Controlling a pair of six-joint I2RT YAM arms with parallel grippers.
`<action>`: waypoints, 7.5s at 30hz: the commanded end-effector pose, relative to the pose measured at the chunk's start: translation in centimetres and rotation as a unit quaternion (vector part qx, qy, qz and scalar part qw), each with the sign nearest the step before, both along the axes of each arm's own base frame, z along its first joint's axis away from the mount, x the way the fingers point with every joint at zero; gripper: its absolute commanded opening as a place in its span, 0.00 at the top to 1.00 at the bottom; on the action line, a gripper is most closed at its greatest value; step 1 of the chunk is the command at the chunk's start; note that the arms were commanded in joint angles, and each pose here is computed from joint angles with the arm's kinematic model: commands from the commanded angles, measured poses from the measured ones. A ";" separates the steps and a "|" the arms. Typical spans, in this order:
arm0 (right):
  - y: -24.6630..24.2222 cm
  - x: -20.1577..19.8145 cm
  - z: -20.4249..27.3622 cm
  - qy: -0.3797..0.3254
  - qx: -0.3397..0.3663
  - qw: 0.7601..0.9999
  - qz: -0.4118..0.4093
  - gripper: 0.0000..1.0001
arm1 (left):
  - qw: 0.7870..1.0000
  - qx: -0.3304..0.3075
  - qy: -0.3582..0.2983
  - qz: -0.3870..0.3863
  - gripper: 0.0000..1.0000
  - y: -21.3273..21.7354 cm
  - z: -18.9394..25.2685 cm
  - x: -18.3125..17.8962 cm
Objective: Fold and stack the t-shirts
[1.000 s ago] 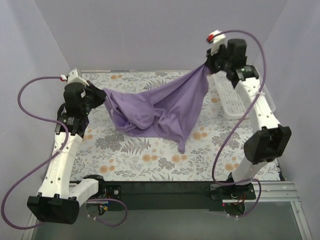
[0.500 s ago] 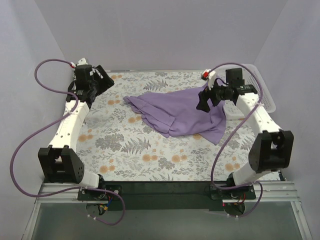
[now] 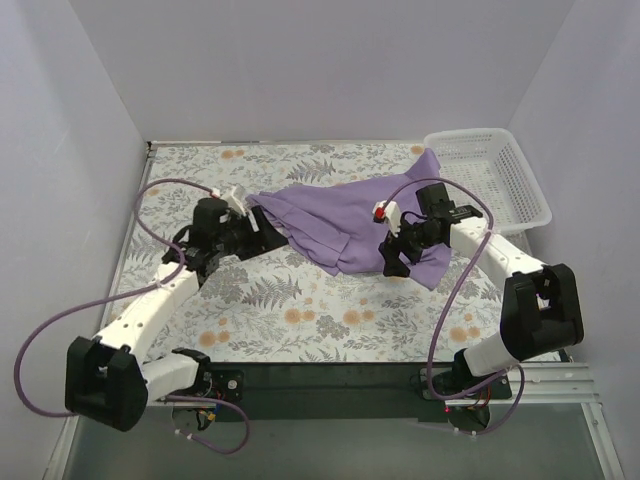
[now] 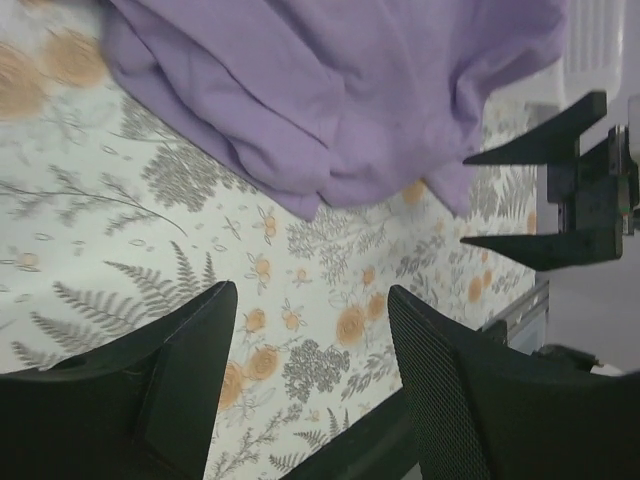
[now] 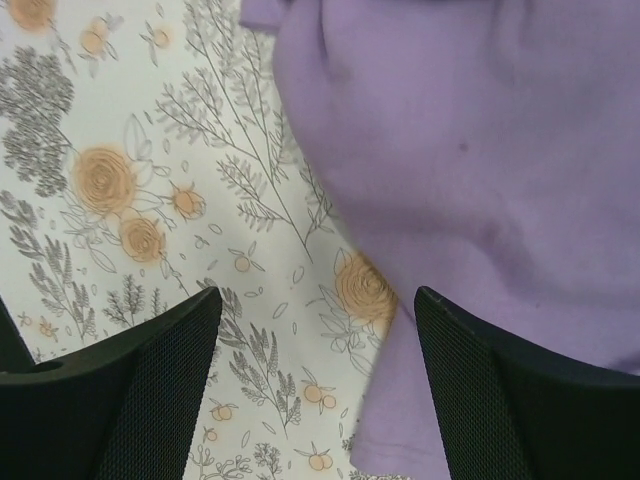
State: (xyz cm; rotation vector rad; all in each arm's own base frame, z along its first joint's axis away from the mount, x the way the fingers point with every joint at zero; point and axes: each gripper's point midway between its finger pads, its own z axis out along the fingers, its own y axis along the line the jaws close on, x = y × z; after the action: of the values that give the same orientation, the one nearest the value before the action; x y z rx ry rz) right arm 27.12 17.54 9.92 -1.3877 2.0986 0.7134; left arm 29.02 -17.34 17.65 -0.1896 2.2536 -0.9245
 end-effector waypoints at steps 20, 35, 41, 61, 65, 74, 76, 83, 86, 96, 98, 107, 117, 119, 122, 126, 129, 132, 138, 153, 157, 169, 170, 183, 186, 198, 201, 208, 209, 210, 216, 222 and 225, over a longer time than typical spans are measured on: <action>-5.5 -1.1 -3.0 0.006 0.001 0.992 -0.125 0.15 | 0.988 0.012 0.126 0.092 0.50 -13.9 -8.9 8.6; -5.5 -1.1 -2.7 0.008 0.015 0.992 -0.129 0.15 | 0.981 0.047 0.155 0.109 0.51 -14.9 -12.5 7.9; -5.6 -1.3 -2.6 0.012 0.023 0.991 -0.130 0.15 | 0.980 0.059 0.148 0.120 0.60 -14.6 -13.0 8.6; -8.2 -1.1 -2.8 -0.018 -0.011 0.990 -0.139 0.14 | 0.991 0.033 0.026 0.124 1.00 -12.1 -5.5 8.3; -10.4 -0.6 -2.7 -0.048 -0.061 0.986 -0.146 0.12 | 0.990 -0.007 -0.033 0.136 1.00 -9.5 1.1 6.0; -9.8 -3.5 -2.3 -0.055 -0.043 0.995 -0.067 0.11 | 0.972 -0.032 -0.103 0.207 1.00 -0.2 8.0 -0.2; -9.4 -4.2 -2.4 -0.045 -0.035 0.997 -0.052 0.11 | 0.971 -0.020 -0.102 0.217 1.00 1.3 8.1 -1.4; -8.8 -5.2 -5.2 0.023 -0.051 0.998 -0.032 0.19 | 0.968 -0.024 -0.094 0.232 1.00 4.6 8.1 -5.6; -9.4 -4.7 -6.6 0.038 -0.081 0.994 -0.055 0.28 | 0.966 -0.033 -0.096 0.239 1.00 5.4 8.2 -6.5; -10.3 -1.4 -6.7 0.000 -0.118 0.989 -0.095 0.35 | 0.962 -0.027 -0.099 0.253 1.00 7.2 8.7 -8.2; -10.6 -0.6 -6.8 -0.011 -0.130 0.986 -0.104 0.36 | 0.961 -0.024 -0.104 0.256 1.00 7.5 9.2 -8.3; -10.0 -1.3 -8.1 0.018 -0.148 0.985 -0.085 0.58 | 0.957 -0.025 -0.116 0.265 1.00 8.3 10.9 -8.7; -8.0 -2.3 -1.8 -0.049 -0.084 0.995 -0.024 0.38 | 0.953 -0.037 -0.130 0.272 1.00 9.0 12.7 -9.2; -8.2 -2.4 -3.5 -0.017 -0.097 0.995 -0.025 0.38 | 0.954 -0.040 -0.127 0.270 1.00 8.8 12.8 -9.2; -8.0 -3.0 -5.9 0.033 -0.097 0.994 -0.025 0.39 | 0.954 -0.046 -0.124 0.269 1.00 8.8 12.7 -9.5; -7.2 -4.1 -7.3 0.067 -0.082 0.994 -0.023 0.47 | 0.954 -0.051 -0.121 0.269 1.00 9.0 12.6 -10.0; -7.1 -5.1 -8.4 0.074 -0.095 0.992 -0.024 0.52 | 0.954 -0.052 -0.118 0.269 1.00 9.1 12.2 -10.2; -7.5 -5.7 -9.5 0.075 -0.120 0.990 -0.024 0.79 | 0.954 -0.056 -0.119 0.270 1.00 9.2 12.3 -10.3; -6.8 -4.0 -3.9 0.010 -0.100 0.995 -0.005 0.99 | 0.937 -0.076 -0.166 0.299 1.00 11.4 17.3 -11.2; -5.7 -1.6 29.9 -0.387 0.019 0.921 -0.037 0.99 | 0.846 -0.172 -0.350 0.363 1.00 18.5 37.2 -16.1; -7.2 -3.3 36.4 -0.464 0.036 0.883 -0.064 0.99 | 0.815 -0.211 -0.393 0.370 1.00 20.5 41.1 -18.7; -11.8 -16.1 57.4 -0.721 0.119 0.658 -0.181 0.99 | 0.782 -0.305 -0.526 0.136 1.00 14.4 49.3 -24.8; -12.1 -16.8 58.2 -0.727 0.128 0.647 -0.190 0.99 | 0.779 -0.306 -0.533 0.128 1.00 14.2 49.8 -25.2; -9.9 -4.2 50.4 -0.630 0.121 0.743 -0.188 0.99 | 0.828 -0.148 -0.435 0.322 1.00 14.7 43.1 -12.1; -8.7 1.1 44.7 -0.573 0.118 0.790 -0.183 0.99 | 0.849 -0.073 -0.392 0.347 1.00 12.3 36.5 -6.3; -4.1 24.8 22.7 -0.336 0.103 0.901 -0.254 0.99 | 0.874 -0.009 -0.214 0.436 1.00 17.3 15.9 17.7; -5.3 30.4 23.9 -0.363 0.087 0.868 -0.328 0.79 | 0.921 -0.080 -0.106 0.367 0.86 17.2 9.5 24.5; -7.0 29.2 20.2 -0.340 0.045 0.883 -0.321 0.02 | 0.950 -0.046 -0.044 0.305 0.15 16.8 8.1 28.2; -5.9 27.2 21.1 -0.330 0.074 0.899 -0.278 0.02 | 0.952 -0.036 -0.056 0.299 0.14 16.8 8.6 27.6; -5.1 25.6 20.7 -0.321 0.079 0.914 -0.236 0.02 | 0.954 -0.033 -0.077 0.288 0.13 16.6 10.6 26.3; 0.4 7.7 12.4 -0.158 0.146 0.976 0.042 0.02 | 0.972 -0.001 -0.051 0.231 0.15 14.5 8.8 14.6; -0.7 -1.3 4.8 -0.095 0.105 0.988 0.061 0.02 | 0.979 -0.070 0.056 0.183 0.22 9.7 1.6 0.4; -1.7 -3.3 2.8 -0.081 0.087 0.992 0.046 0.03 | 0.977 -0.098 0.107 0.156 0.28 7.4 -0.5 -4.7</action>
State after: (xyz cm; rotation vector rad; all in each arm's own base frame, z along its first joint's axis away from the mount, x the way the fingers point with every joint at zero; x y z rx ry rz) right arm 25.18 16.30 12.96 -1.3788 1.8433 0.7832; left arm 29.29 -7.12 21.17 -0.6561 2.0490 -0.8465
